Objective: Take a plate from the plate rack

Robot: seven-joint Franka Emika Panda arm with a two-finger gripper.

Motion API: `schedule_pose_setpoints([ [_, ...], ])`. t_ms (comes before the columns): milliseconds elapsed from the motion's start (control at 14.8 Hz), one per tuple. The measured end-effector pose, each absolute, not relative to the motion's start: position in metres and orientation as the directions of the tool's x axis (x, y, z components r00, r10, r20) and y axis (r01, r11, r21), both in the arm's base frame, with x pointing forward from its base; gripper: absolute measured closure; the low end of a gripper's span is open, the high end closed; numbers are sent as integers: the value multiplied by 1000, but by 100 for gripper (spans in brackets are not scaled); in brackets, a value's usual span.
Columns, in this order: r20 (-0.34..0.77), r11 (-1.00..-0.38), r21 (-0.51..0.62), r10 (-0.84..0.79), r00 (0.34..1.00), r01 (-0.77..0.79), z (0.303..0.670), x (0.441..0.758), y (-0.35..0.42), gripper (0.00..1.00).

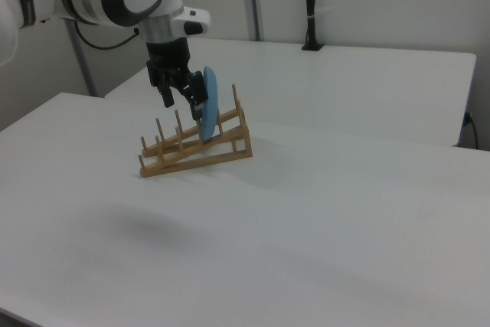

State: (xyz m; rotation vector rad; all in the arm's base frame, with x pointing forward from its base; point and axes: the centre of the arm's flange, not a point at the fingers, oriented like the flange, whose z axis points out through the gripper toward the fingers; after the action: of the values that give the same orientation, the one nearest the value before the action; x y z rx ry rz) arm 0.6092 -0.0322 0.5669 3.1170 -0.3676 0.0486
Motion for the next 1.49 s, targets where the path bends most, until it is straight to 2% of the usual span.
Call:
schedule_pose_setpoints([
  [812,31,-976,-1,-219,975,-219,567,609,-31,0],
  [1150,31,-995,3,-104,994,-104,567,609,-34,0],
  [1488,61,-998,14,-64,996,-65,573,612,-42,0],
])
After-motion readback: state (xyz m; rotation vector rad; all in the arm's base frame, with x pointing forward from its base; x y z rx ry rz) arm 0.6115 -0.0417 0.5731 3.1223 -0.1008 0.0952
